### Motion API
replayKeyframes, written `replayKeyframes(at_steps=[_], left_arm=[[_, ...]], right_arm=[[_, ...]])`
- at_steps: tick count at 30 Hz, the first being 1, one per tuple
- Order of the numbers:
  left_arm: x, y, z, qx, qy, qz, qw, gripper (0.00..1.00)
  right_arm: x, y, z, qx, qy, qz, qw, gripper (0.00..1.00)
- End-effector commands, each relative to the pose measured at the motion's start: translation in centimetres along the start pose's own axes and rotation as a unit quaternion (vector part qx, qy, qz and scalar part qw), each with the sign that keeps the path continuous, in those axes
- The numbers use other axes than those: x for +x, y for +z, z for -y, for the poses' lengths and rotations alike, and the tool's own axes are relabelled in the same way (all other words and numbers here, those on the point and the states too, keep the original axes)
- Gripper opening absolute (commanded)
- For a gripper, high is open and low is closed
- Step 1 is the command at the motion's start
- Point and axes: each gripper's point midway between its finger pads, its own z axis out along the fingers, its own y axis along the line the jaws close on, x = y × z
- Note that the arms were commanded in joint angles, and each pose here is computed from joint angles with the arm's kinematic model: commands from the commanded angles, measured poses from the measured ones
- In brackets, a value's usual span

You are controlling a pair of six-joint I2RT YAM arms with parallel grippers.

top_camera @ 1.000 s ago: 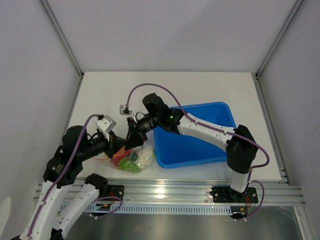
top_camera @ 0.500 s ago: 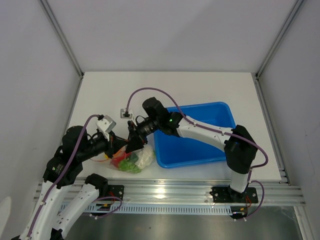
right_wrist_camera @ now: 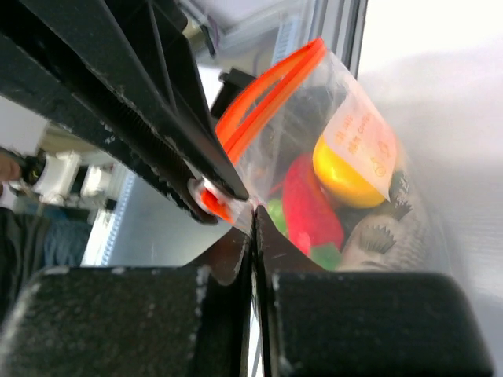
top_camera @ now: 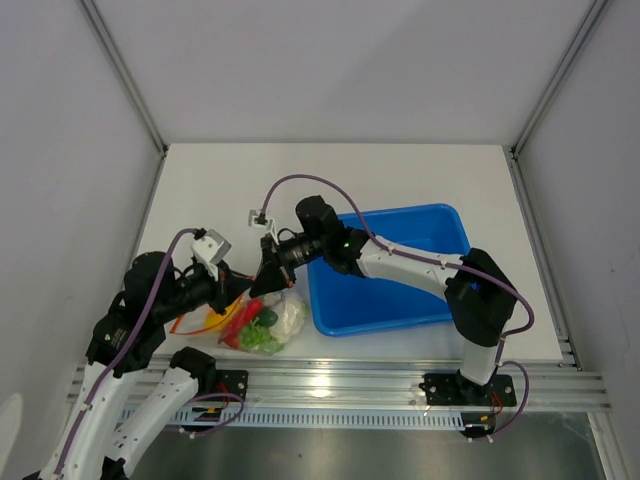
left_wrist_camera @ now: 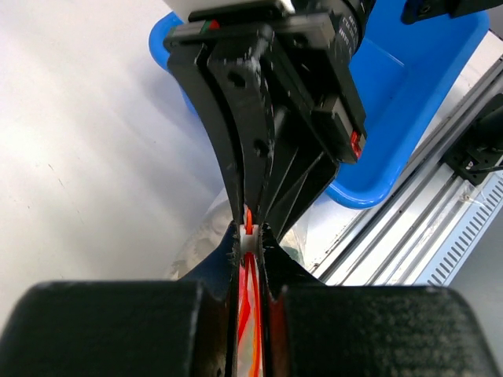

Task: Place the food in the zip-top bag and seal the zipper
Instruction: Zip the zipper food storage bag at the center of the board.

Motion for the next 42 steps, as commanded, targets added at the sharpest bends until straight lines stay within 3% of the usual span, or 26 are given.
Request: replayKeyframes(at_steps=[1, 10, 26, 42], left_arm=[[-1.2, -0.4, 0.7, 0.013, 0.01, 0.028, 0.999, 0.01], [-1.0, -0.5, 1.1, 0.025, 0.011, 0.025, 0.999, 0.01], [-0.6, -0.1, -1.1, -0.035, -0.017, -0.001, 0.999, 0.04], [-0.7, -0.8, -1.1, -0.045, -0.015, -0.002, 0.999, 0.01]], right_arm=[[-4.4, -2.1, -0.9, -0.003, -0.029, 0.086, 0.996, 0.0], [-4.9, -2.5, -0.8, -0.001, -0.002, 0.113, 0.994, 0.0], [-7.6, -3.9, -2.3, 0.002, 0.041, 0.184, 0.982, 0.0], [-7.9, -4.7, -1.5, -0.007, 0.104, 0.233, 0.967, 0.0]])
